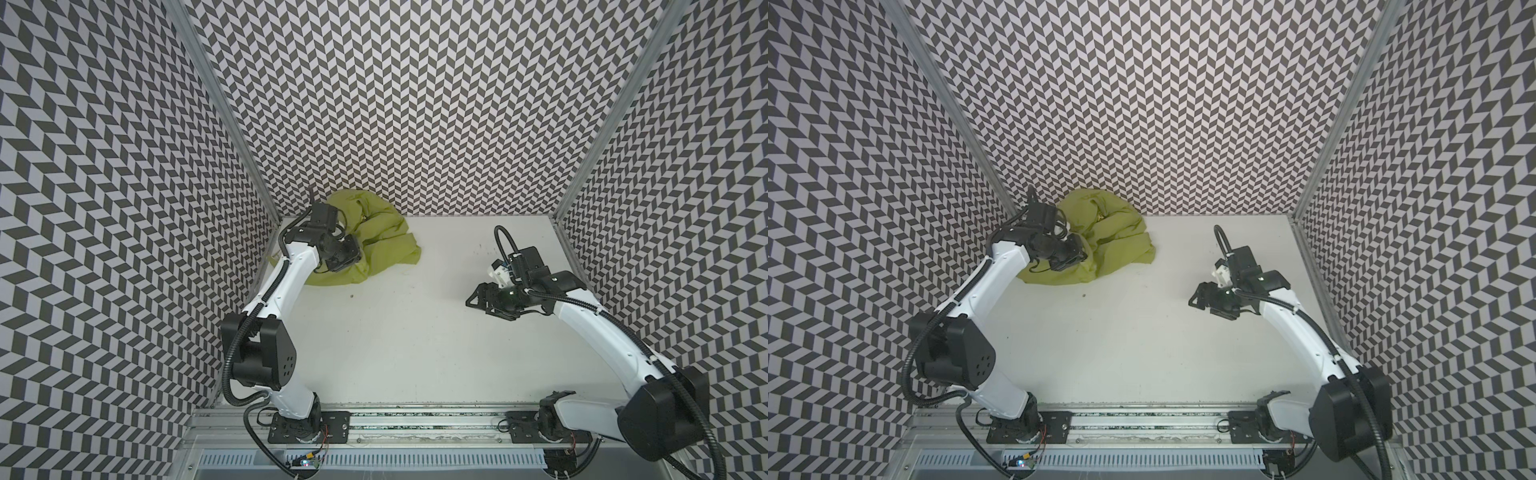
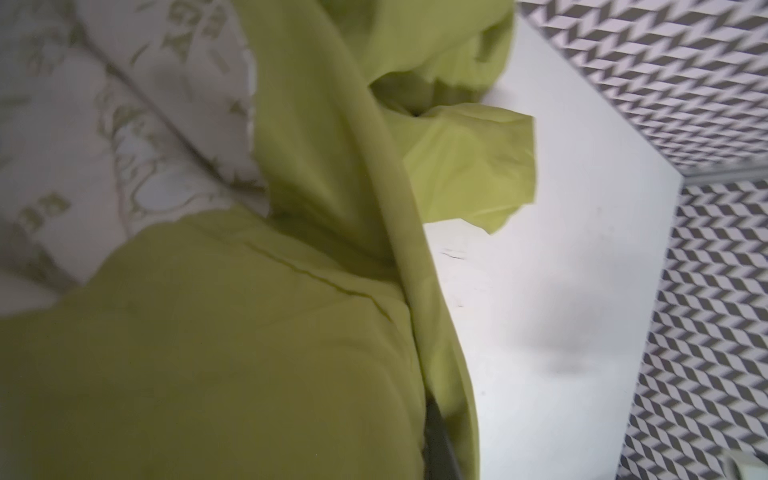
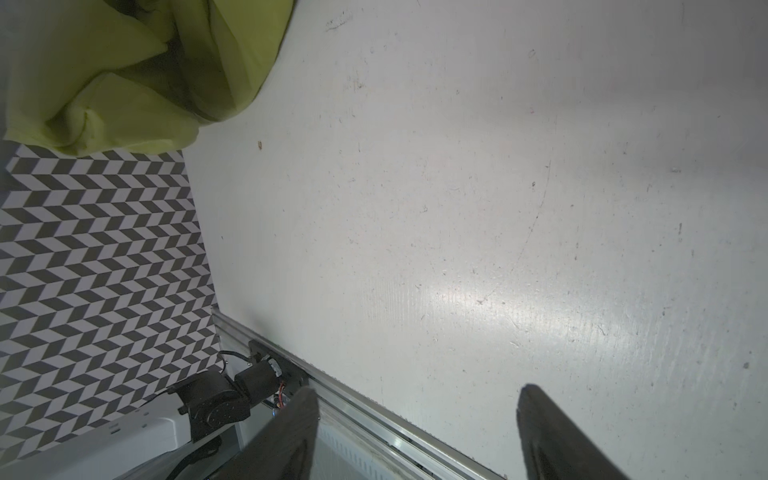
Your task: Zip up the jacket
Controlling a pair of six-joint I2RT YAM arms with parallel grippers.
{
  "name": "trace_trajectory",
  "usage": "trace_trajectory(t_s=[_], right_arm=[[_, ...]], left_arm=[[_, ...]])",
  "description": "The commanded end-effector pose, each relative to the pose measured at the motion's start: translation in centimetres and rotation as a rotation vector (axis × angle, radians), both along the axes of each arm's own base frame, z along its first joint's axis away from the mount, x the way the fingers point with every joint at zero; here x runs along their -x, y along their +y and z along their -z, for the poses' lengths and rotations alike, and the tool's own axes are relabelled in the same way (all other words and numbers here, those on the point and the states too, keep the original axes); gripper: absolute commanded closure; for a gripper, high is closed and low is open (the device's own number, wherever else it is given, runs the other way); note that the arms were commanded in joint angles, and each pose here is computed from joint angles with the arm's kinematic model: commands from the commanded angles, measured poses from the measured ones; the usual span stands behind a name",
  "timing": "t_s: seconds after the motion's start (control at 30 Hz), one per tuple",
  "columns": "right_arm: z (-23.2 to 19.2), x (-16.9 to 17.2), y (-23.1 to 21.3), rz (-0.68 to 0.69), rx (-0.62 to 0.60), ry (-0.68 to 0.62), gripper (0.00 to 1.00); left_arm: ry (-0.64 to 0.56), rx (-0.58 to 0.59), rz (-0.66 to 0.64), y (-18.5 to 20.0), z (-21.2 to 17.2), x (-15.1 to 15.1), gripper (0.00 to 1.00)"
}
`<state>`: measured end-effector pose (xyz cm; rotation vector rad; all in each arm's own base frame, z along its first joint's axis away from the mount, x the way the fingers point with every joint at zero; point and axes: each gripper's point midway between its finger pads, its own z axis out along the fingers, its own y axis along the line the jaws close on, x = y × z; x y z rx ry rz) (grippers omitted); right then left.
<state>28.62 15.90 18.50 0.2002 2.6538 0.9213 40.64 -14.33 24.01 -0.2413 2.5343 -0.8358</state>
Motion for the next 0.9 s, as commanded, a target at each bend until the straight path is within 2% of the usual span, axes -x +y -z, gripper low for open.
trace_trajectory(t_s=[0.0, 0.17, 0.3, 0.6, 0.7, 0.87], right_arm=[[-3.1, 0.5, 0.4, -0.027, -0.035, -0.067, 0.15], [-6.2, 0.3, 1.4, -0.055, -0.113, -0.166, 0.13], [-8.8, -0.3, 2.2, -0.067, -0.181, -0.257, 0.22], [-13.8, -0.4, 5.2, -0.124, -0.236, -0.657, 0.22], [-13.8, -1.2, 6.2, -0.13, -0.261, -0.702, 0.21], [-13.3, -2.4, 9.1, -0.203, -0.286, -0.697, 0.22]], left_arm=[[-0.09, 0.099, 0.135, -4.7, -5.9, 2.3, 1.0], [-0.2, 0.227, 0.257, -10.0, -11.8, 3.2, 1.0], [-0.26, 0.349, 0.332, -13.6, -15.9, 3.7, 1.0], [-0.402, 0.589, 0.424, -18.0, -25.1, 4.5, 1.0], [-0.446, 0.649, 0.448, -18.6, -27.8, 5.1, 1.0], [-0.514, 0.741, 0.467, -18.7, -31.7, 6.3, 1.0]])
